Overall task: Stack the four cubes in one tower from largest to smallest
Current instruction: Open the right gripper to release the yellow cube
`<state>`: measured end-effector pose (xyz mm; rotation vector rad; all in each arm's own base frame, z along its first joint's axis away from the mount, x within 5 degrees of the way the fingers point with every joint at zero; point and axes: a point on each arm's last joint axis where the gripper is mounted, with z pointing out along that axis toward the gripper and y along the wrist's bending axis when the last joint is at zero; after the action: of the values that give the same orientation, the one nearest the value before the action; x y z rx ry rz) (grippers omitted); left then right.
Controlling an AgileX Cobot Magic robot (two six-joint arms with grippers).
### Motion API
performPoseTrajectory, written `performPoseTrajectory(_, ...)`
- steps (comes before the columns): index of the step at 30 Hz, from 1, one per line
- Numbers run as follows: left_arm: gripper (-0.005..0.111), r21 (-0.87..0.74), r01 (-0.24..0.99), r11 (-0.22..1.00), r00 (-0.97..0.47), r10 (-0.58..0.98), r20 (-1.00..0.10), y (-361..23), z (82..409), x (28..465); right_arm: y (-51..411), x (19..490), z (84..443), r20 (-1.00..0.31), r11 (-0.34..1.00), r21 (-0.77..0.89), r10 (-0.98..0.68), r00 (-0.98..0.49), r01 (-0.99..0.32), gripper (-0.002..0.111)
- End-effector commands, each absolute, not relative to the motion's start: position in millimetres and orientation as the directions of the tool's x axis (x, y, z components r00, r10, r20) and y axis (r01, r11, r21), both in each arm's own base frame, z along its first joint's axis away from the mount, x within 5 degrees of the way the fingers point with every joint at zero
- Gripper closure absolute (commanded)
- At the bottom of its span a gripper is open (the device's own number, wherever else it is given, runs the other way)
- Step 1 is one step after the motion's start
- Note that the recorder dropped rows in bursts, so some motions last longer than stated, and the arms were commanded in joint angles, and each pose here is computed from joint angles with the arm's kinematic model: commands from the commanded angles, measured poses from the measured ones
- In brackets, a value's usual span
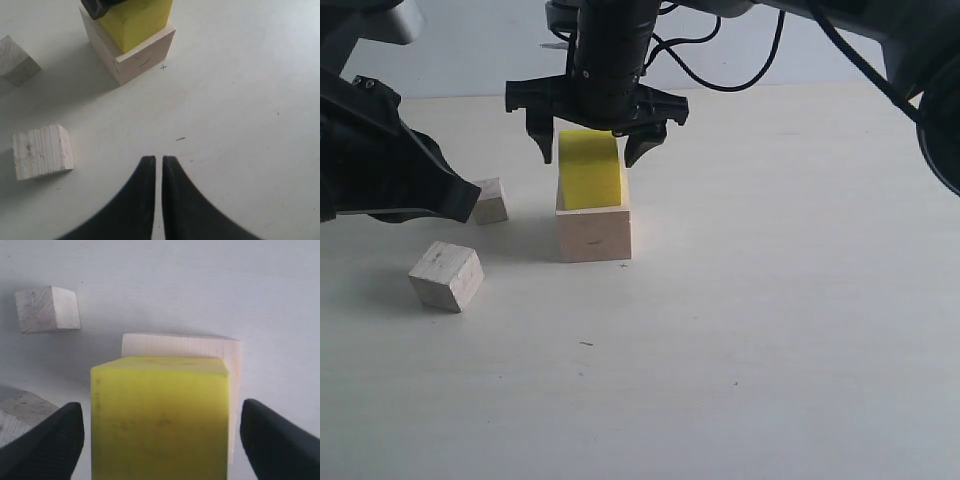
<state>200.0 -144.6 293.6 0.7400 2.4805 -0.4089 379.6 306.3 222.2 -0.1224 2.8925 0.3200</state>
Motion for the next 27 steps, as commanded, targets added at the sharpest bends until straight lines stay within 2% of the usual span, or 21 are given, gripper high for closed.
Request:
performPoseTrajectory(1,0.099,-0.131,0.576,0.807,-0.715,0.42,-0.559,-143.8,294.6,198.6,307.5,379.5,228.9,-0.25,0.971,0.219,-0.044,-0.967,-0.101,0.027)
performPoseTrajectory(4,0.099,-0.131,0.576,0.807,-0.715,0.42,-0.559,-143.8,294.6,198.6,307.9,379.8,229.1,-0.244,0.97,0.235,0.003,-0.97,-0.056,0.027)
performPoseTrajectory(27,0.099,-0.128,0.577,0.807,-0.715,0.423,-0.557,-143.6,294.5,198.6,309.2,375.1,228.4,-0.188,0.967,0.253,0.012,-0.982,-0.036,0.027)
